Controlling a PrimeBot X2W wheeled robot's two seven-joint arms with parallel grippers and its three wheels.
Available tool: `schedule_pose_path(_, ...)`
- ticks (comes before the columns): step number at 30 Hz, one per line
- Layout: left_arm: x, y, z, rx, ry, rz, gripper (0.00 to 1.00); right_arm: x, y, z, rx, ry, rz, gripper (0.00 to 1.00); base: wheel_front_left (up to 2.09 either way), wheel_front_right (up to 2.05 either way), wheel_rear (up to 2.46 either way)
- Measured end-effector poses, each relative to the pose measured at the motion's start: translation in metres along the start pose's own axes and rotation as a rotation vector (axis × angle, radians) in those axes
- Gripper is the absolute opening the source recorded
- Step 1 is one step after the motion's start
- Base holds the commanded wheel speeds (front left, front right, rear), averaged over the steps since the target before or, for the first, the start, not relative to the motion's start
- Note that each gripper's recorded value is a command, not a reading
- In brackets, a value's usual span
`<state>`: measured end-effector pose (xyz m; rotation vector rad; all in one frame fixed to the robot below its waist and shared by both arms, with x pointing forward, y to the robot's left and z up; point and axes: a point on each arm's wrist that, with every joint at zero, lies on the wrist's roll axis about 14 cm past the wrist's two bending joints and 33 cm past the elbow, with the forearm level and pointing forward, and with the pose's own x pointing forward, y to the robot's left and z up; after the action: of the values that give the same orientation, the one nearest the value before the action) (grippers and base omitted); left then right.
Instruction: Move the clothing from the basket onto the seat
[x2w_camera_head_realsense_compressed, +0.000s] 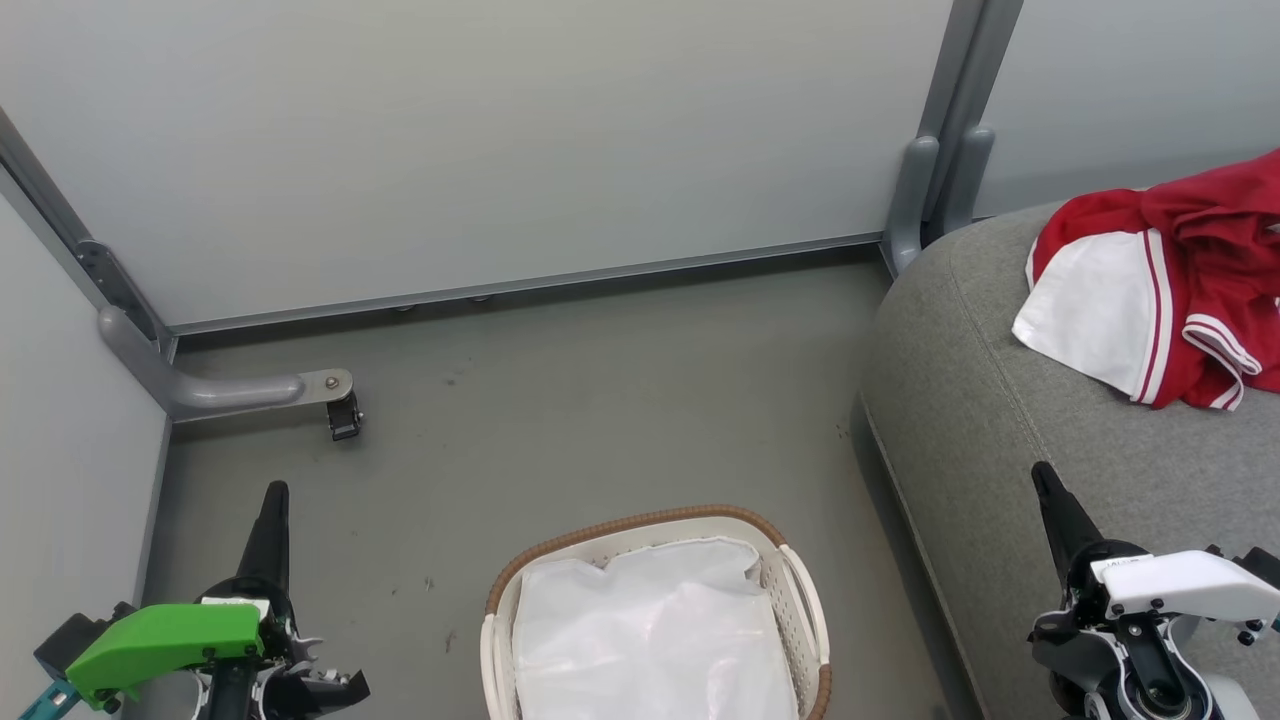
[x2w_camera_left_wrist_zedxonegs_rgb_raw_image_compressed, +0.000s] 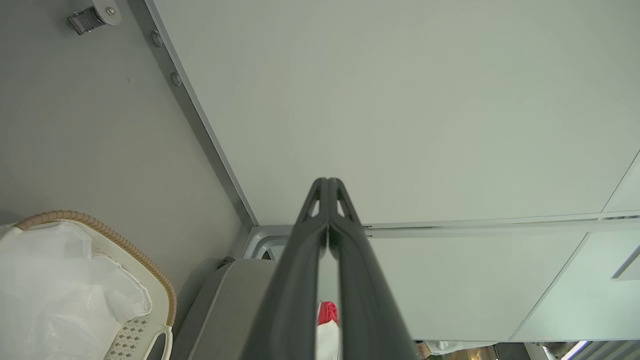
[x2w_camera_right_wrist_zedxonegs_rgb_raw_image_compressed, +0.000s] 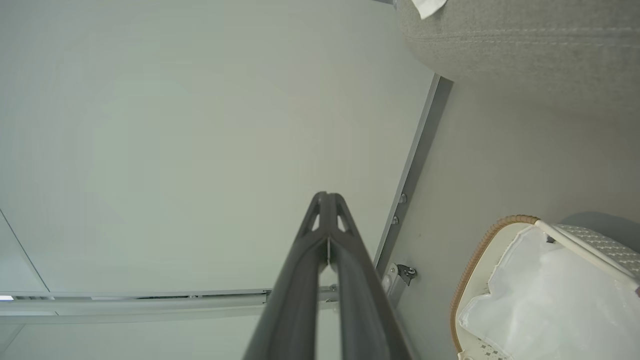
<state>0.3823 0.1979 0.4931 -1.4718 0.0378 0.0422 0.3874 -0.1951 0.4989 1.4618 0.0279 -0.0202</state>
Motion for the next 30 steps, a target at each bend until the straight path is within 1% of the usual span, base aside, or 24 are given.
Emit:
schedule_pose_path(14,0.004,-0.010,0.002,-0.103,0.004,-0.037,0.00,0.000,0.004,0.005,0.112,-0.004,0.020,0.00,0.00,0.00,0.00)
schedule_pose_path(30,0.005,-0.010,0.003,-0.104,0.003,-0.038,0.00,0.000,0.005,0.005,0.114,-0.004,0.021,0.00,0.00,0.00,0.00)
